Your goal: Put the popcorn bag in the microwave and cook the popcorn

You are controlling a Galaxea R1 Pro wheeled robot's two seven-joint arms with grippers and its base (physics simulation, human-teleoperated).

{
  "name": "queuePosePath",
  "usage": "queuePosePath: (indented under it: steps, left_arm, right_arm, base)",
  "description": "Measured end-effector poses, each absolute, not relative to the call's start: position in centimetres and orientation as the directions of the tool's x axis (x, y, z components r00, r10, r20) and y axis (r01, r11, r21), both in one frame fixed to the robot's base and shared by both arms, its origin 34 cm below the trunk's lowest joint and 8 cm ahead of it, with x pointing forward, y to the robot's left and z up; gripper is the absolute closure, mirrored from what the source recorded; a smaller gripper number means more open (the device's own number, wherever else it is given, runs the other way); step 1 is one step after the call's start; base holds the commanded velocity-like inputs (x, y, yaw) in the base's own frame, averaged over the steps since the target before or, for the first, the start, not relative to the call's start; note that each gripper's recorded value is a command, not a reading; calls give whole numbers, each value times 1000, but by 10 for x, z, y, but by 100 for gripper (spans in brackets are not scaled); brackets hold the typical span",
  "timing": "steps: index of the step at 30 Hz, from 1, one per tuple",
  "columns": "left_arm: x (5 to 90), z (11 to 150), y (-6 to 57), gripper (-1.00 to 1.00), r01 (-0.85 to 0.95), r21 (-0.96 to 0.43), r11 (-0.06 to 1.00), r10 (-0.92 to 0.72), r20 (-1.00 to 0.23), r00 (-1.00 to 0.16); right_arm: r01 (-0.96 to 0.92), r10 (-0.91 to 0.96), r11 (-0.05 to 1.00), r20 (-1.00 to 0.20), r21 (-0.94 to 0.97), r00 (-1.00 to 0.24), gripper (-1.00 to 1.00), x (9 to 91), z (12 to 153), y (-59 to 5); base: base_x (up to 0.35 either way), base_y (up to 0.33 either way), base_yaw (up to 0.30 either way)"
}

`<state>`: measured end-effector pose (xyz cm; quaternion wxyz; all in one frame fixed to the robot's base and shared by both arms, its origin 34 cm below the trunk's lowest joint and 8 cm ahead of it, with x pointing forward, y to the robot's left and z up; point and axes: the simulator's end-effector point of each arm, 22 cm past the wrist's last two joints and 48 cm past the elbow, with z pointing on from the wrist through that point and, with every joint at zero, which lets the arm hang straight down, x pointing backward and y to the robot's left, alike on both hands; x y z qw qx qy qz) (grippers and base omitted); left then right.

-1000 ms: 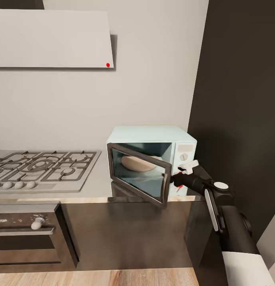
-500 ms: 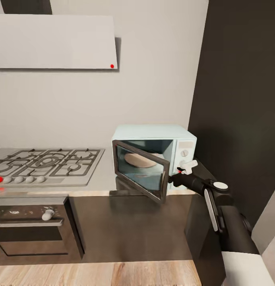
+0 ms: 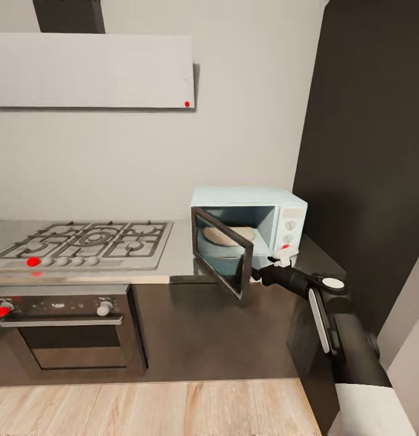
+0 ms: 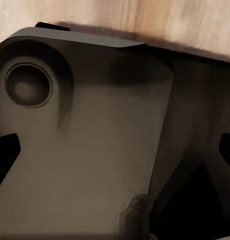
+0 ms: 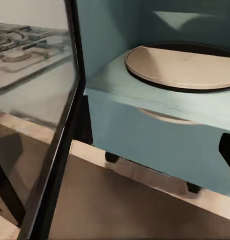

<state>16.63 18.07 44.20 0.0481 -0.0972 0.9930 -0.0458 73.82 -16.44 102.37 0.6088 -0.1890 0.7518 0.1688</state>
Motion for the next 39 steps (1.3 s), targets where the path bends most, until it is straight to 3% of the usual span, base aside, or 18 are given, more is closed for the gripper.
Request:
queuePosePath:
  steps: [16,26,39]
  left_arm:
    - [166,442,181,-100,-188,-100,977,-197,-87,-976]
    - [166,442,181,-100,-188,-101,977,-197,-87,-977]
    - [166,442,180,-100,-188,-101,977,-197,-87,-976]
  right_arm:
    - [-564,-12,821,-985,89,-173,-100,735,1020,-110]
    - [-760,-13,636,-983,134,-185,-100,696,1020,-67]
    - [-763,-10,631,-982,139,-187,-100,695,1019,-69]
  base:
    - [-69,68,0]
    - [0,0,0]
    - [0,80,0]
